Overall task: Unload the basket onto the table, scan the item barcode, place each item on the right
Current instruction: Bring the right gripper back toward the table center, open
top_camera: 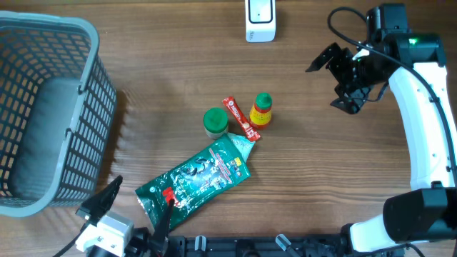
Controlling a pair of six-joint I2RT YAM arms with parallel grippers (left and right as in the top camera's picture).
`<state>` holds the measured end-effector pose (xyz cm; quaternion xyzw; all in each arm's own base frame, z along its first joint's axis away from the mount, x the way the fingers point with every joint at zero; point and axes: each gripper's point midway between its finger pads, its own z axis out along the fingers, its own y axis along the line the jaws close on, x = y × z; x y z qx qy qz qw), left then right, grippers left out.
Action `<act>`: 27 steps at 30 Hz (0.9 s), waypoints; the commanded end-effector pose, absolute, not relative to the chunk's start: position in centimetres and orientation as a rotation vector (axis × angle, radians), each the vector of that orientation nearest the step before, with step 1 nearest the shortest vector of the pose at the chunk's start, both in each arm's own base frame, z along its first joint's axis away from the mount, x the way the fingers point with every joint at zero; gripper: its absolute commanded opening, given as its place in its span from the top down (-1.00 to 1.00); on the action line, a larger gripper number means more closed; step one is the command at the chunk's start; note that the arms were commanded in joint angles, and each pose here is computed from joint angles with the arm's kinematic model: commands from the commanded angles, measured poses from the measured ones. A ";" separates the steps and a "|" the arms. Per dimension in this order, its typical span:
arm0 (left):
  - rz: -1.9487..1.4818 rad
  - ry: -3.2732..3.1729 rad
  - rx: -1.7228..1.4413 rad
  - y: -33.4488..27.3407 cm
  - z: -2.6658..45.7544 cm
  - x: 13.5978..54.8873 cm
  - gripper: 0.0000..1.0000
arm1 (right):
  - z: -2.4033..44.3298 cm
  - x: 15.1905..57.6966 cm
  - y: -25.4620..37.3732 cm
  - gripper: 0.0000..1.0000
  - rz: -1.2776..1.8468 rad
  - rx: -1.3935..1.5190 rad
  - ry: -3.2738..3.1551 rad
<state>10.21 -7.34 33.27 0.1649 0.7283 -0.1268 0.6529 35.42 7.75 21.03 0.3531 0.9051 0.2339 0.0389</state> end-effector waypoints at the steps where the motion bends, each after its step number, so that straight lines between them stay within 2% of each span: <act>1: -0.301 1.645 0.375 -7.5 33.4 10.0 -1.00 | 22.3 36.0 9.8 -0.99 0.822 0.995 2.747; 5: -0.300 1.645 0.375 -7.5 33.4 10.0 -1.00 | 22.8 36.9 13.0 -0.99 0.826 0.827 2.735; 7: -0.300 1.645 0.375 -7.5 33.4 10.0 -1.00 | 22.1 37.0 13.0 -1.00 0.658 0.765 2.732; 11: -0.300 1.645 0.375 -7.5 33.4 10.0 -1.00 | 21.8 36.9 14.0 -0.99 0.391 0.335 2.735; 16: -0.300 1.645 0.375 -7.5 33.4 10.0 -1.00 | 23.8 35.2 12.3 -1.00 0.291 0.368 2.693; 21: -0.300 1.645 0.375 -7.5 33.4 10.0 -1.00 | 27.8 32.4 10.9 -1.00 0.299 0.238 2.578; 24: -0.300 1.645 0.375 -7.5 33.4 10.0 -1.00 | 26.2 31.4 10.4 -1.00 0.313 0.201 2.495; 27: -0.300 1.645 0.375 -7.5 33.4 10.0 -1.00 | 22.3 30.9 10.8 -1.00 0.359 0.125 2.435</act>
